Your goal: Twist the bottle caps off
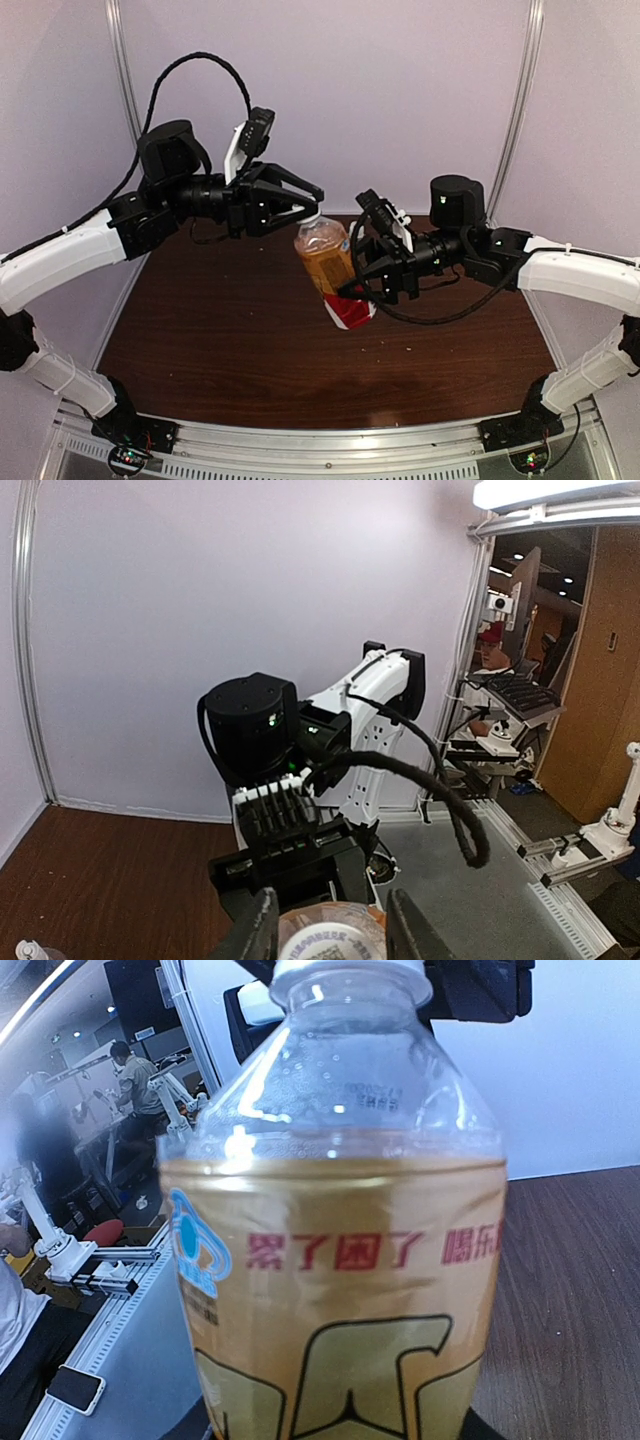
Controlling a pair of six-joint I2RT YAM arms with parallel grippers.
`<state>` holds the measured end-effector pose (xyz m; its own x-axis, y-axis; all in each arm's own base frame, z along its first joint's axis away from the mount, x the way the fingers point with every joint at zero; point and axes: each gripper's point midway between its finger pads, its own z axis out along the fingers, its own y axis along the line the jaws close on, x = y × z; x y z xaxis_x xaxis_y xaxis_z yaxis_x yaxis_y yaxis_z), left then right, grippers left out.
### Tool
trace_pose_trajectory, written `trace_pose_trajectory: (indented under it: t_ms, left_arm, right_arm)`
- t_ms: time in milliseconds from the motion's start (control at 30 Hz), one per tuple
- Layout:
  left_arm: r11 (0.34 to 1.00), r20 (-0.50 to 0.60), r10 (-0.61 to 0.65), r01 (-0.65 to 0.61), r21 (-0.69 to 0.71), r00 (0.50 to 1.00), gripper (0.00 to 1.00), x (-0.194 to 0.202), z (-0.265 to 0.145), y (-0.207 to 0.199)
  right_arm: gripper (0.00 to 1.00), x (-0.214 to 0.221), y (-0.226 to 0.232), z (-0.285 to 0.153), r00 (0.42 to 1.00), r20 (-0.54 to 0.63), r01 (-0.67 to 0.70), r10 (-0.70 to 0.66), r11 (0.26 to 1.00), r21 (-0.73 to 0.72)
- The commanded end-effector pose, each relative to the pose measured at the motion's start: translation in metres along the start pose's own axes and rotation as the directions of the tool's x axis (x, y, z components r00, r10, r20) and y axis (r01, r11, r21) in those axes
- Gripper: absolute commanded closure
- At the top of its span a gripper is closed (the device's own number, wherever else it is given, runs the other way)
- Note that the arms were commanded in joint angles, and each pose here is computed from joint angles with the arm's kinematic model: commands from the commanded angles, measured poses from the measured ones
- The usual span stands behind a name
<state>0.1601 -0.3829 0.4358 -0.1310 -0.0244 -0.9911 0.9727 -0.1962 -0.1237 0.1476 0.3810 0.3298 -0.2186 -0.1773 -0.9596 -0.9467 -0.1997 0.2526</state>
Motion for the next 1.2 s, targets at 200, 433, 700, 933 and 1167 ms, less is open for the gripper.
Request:
trace_pose_trajectory:
  t_ms: [200,433,700,933,1167]
  left_arm:
    - [0.999,0.018,-0.012,0.013,-0.033,1.0,0.77,0.001,-0.004,0.006]
    - [0.87,0.131,-0.203,0.24,-0.431,0.97,0.82,0.001,-0.022,0.074]
    - [0.617,0.262,-0.299,0.396,-0.68,0.918,0.72,0.021,-0.046,0.111]
    - [0.595,0.263,-0.311,0.403,-0.695,0.913,0.63,0.026,-0.045,0.118]
    - [0.696,0.234,-0.256,0.347,-0.628,0.938,0.49,0.008,-0.035,0.105]
  right_arm:
    - [0.68,-0.014,-0.014,-0.002,0.999,0.018,0.04,-0.042,0.995,0.087]
    - [0.67,-0.009,-0.068,-0.021,0.996,-0.038,0.093,-0.085,0.902,0.423]
    - [0.67,-0.008,-0.108,-0.044,0.991,-0.075,0.135,-0.113,0.75,0.647]
    - [0.67,-0.01,-0.105,-0.043,0.987,-0.085,0.161,-0.139,0.756,0.634]
    - [0.69,-0.009,-0.082,-0.032,0.982,-0.068,0.183,-0.173,0.833,0.522]
